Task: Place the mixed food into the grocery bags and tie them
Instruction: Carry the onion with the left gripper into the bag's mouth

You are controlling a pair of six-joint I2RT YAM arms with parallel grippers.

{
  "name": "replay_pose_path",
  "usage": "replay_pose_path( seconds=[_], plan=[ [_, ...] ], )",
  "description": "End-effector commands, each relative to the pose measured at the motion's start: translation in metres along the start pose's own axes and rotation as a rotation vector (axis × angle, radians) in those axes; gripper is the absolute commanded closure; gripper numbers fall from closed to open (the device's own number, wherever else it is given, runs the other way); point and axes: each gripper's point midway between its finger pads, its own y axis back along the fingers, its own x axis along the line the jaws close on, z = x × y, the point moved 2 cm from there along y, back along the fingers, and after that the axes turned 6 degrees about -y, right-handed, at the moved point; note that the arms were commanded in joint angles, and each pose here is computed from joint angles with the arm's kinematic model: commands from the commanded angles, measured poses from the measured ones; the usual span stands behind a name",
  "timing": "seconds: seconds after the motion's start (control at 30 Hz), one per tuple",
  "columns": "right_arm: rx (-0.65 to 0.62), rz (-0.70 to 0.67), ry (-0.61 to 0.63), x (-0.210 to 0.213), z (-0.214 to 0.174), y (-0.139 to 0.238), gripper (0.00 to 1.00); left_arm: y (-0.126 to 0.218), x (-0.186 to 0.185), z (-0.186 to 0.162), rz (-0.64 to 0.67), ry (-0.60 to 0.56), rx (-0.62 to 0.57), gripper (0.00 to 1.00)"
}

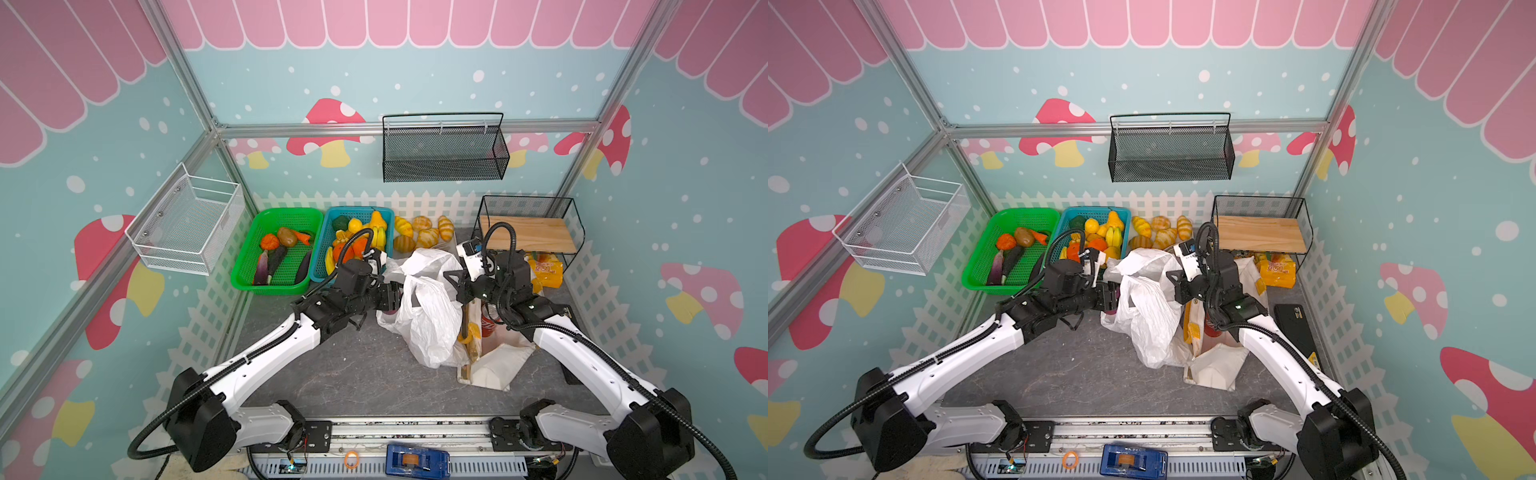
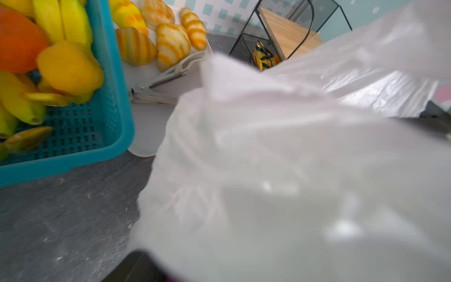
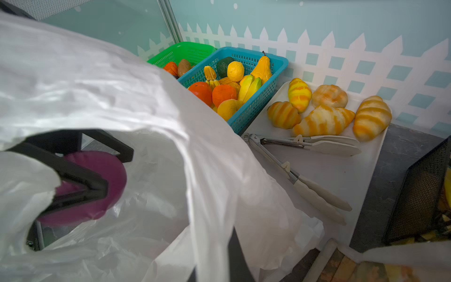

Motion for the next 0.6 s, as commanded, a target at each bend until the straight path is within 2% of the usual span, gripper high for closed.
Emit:
replay_pose_path(
  seconds=[0.0, 0.3, 0.57],
  plan=[
    [-0.008, 0.026, -0.004, 0.005, 0.003, 0.003, 1.0, -0.007, -0.023, 0.019, -0.106, -0.032, -0.048, 0.49],
    [-0.001, 0.012, 0.002, 0.001, -0.002, 0.002, 1.0, -0.049, 0.012, 0.023, 0.054, 0.058, -0.117, 0.49],
    [0.008, 0.01, 0.001, 0.001, -0.007, 0.002, 1.0, -0.064, 0.015, 0.029, 0.068, 0.087, -0.131, 0.49]
  ],
)
